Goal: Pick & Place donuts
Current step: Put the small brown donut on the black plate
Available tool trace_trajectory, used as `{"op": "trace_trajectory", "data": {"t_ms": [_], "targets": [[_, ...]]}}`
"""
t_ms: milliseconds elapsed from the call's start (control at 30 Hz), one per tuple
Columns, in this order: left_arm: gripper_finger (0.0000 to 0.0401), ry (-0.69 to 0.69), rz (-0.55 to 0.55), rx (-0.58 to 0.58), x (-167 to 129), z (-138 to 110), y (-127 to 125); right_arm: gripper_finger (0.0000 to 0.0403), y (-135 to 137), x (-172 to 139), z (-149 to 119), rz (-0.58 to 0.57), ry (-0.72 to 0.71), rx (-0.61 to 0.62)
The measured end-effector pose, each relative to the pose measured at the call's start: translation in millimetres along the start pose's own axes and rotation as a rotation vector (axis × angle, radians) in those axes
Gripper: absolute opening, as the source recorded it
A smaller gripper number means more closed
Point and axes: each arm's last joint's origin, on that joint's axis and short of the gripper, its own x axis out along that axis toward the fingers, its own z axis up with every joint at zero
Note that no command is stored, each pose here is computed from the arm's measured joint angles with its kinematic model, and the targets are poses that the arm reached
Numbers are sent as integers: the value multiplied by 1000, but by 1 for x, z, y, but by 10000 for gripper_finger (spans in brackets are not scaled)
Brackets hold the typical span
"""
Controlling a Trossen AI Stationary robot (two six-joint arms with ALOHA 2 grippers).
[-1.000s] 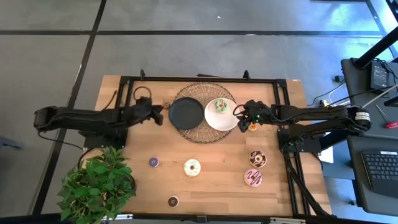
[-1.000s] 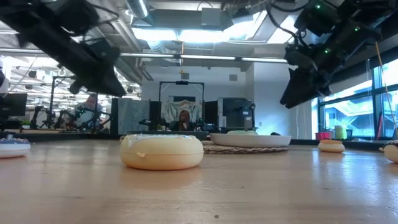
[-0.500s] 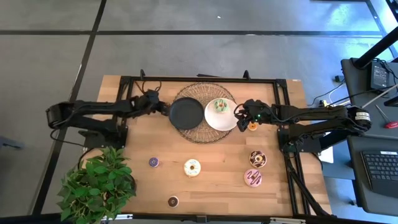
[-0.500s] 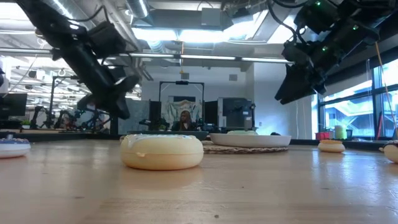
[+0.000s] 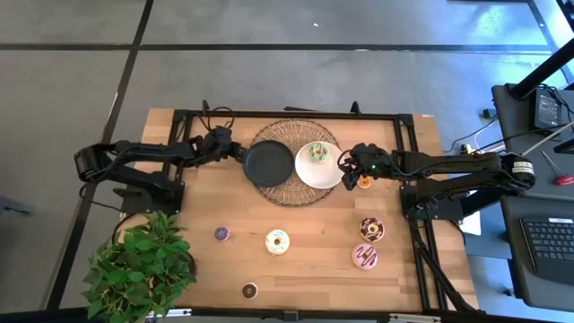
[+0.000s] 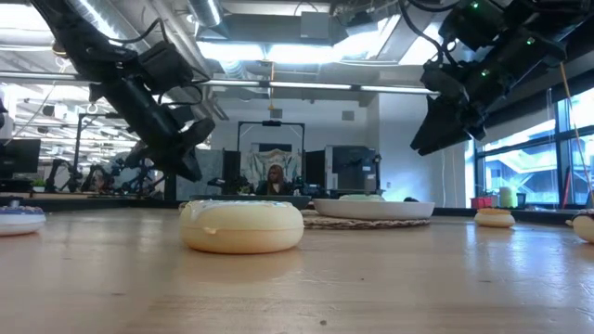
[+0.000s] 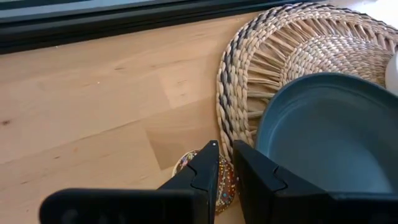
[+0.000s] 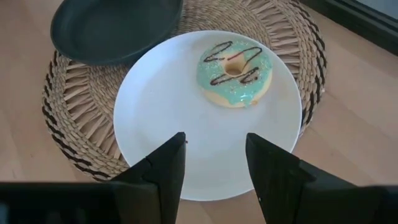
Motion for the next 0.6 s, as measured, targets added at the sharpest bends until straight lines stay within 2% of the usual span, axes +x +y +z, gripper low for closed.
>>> {"op": "trace_trajectory", "data": {"t_ms": [233, 600], "targets": [[69, 1, -1, -15, 0, 0, 0, 170, 0, 0, 0, 0, 0, -20], [147, 8, -6, -18, 0, 0, 0, 170, 0, 0, 0, -1, 0, -20]]}}
